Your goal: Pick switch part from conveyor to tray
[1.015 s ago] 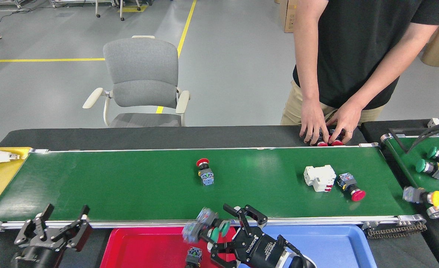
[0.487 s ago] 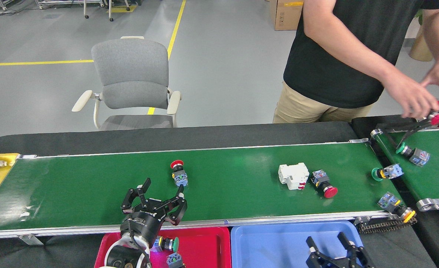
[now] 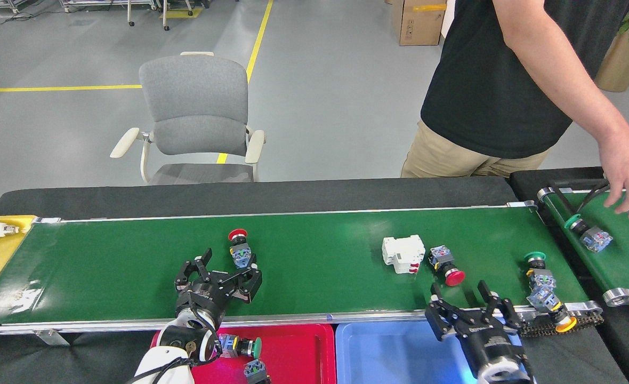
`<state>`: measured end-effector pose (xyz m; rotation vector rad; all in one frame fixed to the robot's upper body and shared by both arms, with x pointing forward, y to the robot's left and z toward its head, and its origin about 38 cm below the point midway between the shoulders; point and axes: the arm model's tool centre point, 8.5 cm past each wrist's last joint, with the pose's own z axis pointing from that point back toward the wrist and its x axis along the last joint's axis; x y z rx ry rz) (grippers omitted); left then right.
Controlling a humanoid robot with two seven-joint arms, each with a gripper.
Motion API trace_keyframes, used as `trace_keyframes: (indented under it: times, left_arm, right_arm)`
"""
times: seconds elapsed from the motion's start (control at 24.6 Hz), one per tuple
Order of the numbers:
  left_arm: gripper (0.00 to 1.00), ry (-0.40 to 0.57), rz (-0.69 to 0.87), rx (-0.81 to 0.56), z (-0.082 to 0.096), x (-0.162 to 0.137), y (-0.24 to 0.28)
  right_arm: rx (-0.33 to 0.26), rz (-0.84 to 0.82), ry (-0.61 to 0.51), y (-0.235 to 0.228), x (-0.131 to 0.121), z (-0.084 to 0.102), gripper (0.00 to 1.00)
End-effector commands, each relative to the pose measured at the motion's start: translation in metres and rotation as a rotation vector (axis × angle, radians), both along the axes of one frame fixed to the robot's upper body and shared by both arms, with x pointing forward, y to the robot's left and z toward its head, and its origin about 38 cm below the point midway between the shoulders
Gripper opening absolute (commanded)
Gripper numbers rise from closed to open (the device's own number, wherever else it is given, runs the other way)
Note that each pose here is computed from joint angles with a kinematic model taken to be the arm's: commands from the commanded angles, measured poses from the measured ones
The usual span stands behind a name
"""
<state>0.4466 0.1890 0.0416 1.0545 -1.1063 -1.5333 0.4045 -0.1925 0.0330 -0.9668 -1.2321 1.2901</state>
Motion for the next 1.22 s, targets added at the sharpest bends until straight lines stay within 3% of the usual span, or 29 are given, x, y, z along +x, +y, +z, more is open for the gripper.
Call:
trace_keyframes:
  times: [0.0,0.04,0.08,0.2,0.28,0.32,0.41,0.45,0.53,0.65,0.69,0.73,0.77,0.93,1.02,1.14,1.18]
  left_arm:
    - [1.00,-0.022,0.004,-0.004,0.011,0.012,0.000]
    - [1.00,-0.019,0.011,-0.004,0.011,0.015,0.002]
    - [1.00,-0.015,0.019,-0.004,0.011,0.017,0.004]
    - [0.99,-0.004,0.072,-0.012,0.010,0.026,0.020]
    - [0.95,0.003,0.110,-0.010,0.009,0.032,0.028]
    - [0.86,0.012,0.123,-0.005,0.006,0.033,0.029]
    - [0.57,0.025,0.124,-0.008,0.001,0.032,0.030]
    - [0.37,0.027,0.121,-0.015,0.000,0.031,0.029]
    - [0.16,0.031,0.121,-0.045,-0.002,0.029,0.029]
    - [0.06,-0.007,0.057,-0.080,0.006,0.020,0.020]
    - [0.05,-0.018,0.012,-0.085,0.006,0.011,0.015]
    - [0.04,-0.025,-0.042,-0.092,0.005,-0.001,0.010]
    - [0.05,-0.041,-0.131,-0.100,0.008,-0.020,0.002]
    - [0.10,-0.036,-0.424,-0.108,0.011,-0.085,-0.026]
    - [0.26,-0.032,-0.508,-0.093,0.012,-0.107,-0.023]
    - [0.92,-0.033,-0.491,-0.085,0.012,-0.120,-0.013]
    - [0.99,-0.034,-0.476,-0.087,0.012,-0.124,-0.009]
  right_arm:
    - [-0.034,-0.009,-0.008,0.008,0.013,0.007,0.61]
    - [-0.059,0.013,-0.004,0.010,0.014,0.005,0.40]
    - [-0.078,0.021,-0.004,0.006,0.014,0.004,0.28]
    - [-0.101,0.055,0.001,0.006,0.011,0.002,0.15]
    - [-0.101,0.061,0.000,0.008,0.011,0.002,0.14]
    - [-0.101,0.064,-0.003,0.009,0.011,0.003,0.14]
    - [-0.093,0.087,-0.025,0.014,0.009,0.009,0.12]
    - [-0.089,0.121,-0.047,0.022,0.006,0.015,0.12]
    - [-0.073,0.246,-0.090,0.052,-0.011,0.025,0.12]
    - [-0.029,0.487,-0.147,0.092,-0.054,0.038,0.14]
    - [-0.016,0.552,-0.163,0.103,-0.065,0.042,0.23]
    - [-0.006,0.624,-0.176,0.117,-0.075,0.046,0.54]
    - [0.010,0.704,-0.180,0.138,-0.086,0.046,1.00]
    - [0.022,0.777,-0.171,0.160,-0.100,0.044,1.00]
    - [0.025,0.772,-0.171,0.157,-0.099,0.044,1.00]
    - [-0.001,0.689,-0.193,0.118,-0.086,0.047,1.00]
    - [0.001,0.617,-0.209,0.090,-0.079,0.049,1.00]
